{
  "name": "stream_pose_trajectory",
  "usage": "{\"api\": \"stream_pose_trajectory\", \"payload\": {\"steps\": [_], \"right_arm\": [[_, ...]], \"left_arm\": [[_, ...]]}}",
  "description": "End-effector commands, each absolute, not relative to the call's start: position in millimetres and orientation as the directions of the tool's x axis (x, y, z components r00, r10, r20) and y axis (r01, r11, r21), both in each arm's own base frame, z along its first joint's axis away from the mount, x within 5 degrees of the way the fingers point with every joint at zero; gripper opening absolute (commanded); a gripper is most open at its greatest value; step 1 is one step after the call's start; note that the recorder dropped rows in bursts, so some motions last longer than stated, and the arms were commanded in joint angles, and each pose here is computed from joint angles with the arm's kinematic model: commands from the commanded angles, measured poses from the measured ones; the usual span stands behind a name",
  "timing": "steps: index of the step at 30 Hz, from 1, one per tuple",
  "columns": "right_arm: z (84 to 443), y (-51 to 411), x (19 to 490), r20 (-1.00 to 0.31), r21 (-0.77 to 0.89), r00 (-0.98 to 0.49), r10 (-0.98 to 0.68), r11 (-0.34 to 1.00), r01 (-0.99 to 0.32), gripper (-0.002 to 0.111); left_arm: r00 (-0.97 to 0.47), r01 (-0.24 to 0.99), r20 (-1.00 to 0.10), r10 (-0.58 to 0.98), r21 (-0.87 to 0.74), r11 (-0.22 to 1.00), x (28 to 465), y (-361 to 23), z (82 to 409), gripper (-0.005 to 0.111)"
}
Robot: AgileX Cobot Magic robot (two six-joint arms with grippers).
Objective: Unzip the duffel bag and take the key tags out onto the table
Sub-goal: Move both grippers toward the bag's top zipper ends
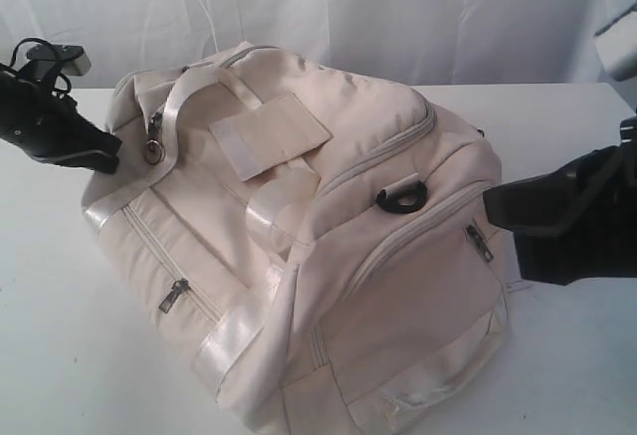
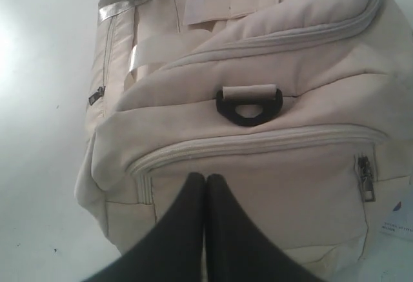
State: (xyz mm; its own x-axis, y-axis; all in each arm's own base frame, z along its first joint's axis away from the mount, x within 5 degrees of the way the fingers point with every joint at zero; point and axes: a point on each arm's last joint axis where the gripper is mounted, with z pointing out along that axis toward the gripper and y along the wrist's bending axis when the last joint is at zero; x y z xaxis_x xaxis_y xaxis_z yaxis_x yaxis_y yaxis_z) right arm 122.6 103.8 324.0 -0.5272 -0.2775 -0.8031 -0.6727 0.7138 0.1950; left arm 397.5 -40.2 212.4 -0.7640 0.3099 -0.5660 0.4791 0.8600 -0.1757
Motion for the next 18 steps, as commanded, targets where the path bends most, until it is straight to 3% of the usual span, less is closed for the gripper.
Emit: {"api": "stream_pose_trajectory", "payload": {"steps": [1, 8, 10, 18], "right_arm": [[315, 108, 129, -0.778, 0.191, -0.548, -0.308, 0.714, -0.673, 0.000], [304, 117, 147, -0.756, 0.193, -0.576, -0.311, 0.735, -0.650, 0.000], [302, 118, 152, -0.763, 0.189, -0.572, -0.301, 0.743, -0.642, 0.005], [302, 122, 167, -0.807, 0.179, -0.541, -0.236, 0.776, -0.605, 0.054]], "left_arm": [[-0.800, 0.514, -0.485, 0.354, -0.250, 0.820, 381, -45, 220, 0.000], [-0.822, 0.513, -0.424, 0.381, -0.260, 0.818, 353, -43, 232, 0.000], [-0.827, 0.495, -0.434, 0.359, -0.258, 0.830, 343, -43, 237, 0.000], [-0.861, 0.442, -0.400, 0.314, -0.285, 0.850, 294, -42, 235, 0.000]]}}
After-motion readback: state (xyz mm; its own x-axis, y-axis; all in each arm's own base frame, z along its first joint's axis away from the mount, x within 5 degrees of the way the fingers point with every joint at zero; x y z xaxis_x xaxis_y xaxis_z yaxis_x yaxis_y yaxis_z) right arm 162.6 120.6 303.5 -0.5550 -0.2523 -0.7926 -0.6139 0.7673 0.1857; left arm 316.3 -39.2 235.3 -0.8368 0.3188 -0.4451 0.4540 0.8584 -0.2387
